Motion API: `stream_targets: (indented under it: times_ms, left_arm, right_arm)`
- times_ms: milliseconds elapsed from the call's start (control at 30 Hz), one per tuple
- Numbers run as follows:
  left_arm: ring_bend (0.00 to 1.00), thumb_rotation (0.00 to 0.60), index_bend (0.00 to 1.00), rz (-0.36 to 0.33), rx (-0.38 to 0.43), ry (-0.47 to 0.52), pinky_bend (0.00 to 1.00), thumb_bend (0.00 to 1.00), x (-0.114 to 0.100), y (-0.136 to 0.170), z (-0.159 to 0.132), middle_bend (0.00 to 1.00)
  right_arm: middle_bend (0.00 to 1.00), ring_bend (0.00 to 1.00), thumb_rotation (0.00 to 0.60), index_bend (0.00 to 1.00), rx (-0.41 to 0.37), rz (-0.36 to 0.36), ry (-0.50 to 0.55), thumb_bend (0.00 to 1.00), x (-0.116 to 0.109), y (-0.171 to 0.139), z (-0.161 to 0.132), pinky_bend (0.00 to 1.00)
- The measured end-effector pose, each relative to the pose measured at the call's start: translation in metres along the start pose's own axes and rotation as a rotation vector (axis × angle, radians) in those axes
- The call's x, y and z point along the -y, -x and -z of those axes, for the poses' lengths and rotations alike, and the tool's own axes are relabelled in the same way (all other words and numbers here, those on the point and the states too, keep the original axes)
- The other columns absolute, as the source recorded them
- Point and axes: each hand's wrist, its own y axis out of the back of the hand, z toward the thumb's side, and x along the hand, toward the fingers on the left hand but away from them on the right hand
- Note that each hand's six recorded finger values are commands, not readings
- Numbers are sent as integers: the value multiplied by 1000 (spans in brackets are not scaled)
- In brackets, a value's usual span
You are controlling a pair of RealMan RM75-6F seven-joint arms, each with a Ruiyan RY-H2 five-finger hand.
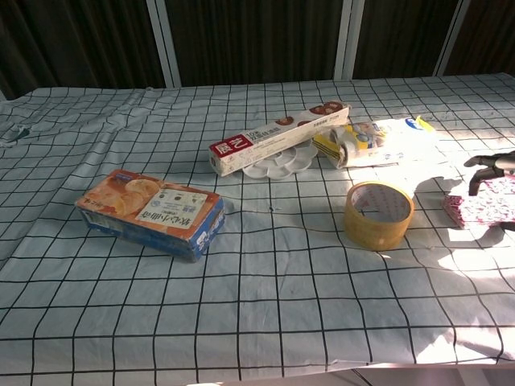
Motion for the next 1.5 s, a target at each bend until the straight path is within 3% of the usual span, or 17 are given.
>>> stream_targets:
  times_ms: [533, 900, 1067, 1267, 1367, 1500]
  left_arm:
    - [0, 600, 0, 2, -4, 4, 0, 366, 1, 1, 2, 1]
    - [0, 600, 0, 1, -4, 6, 0, 366, 0, 1, 2, 1]
    - [0, 600, 0, 0, -3, 4, 0, 367, 0, 1, 1, 1]
    - [0, 600, 0, 2, -7, 4, 0, 366, 0, 2, 2, 1]
    - [0, 600, 0, 1, -9, 4, 0, 367, 0, 2, 2, 1]
    - [0, 600, 0, 0, -10, 6, 0, 367, 0, 2, 2, 1]
  right_arm:
    - [0, 0, 600, 402, -8, 47, 3, 269, -10, -4, -3, 0]
    - [0, 0, 600, 410, -113, 130, -35, 269, -18, -39, -19, 0]
    - [0, 0, 600, 410, -143, 128, -50, 269, -12, -51, -22, 0]
    - [0, 0, 600, 389, -186, 65, -113, 269, 16, -65, -28, 0]
    - [0, 0, 600, 310, -190, 47, -130, 269, 22, -65, -29, 0]
    - [0, 0, 600, 65, -189, 50, -131, 269, 22, -66, -28, 0]
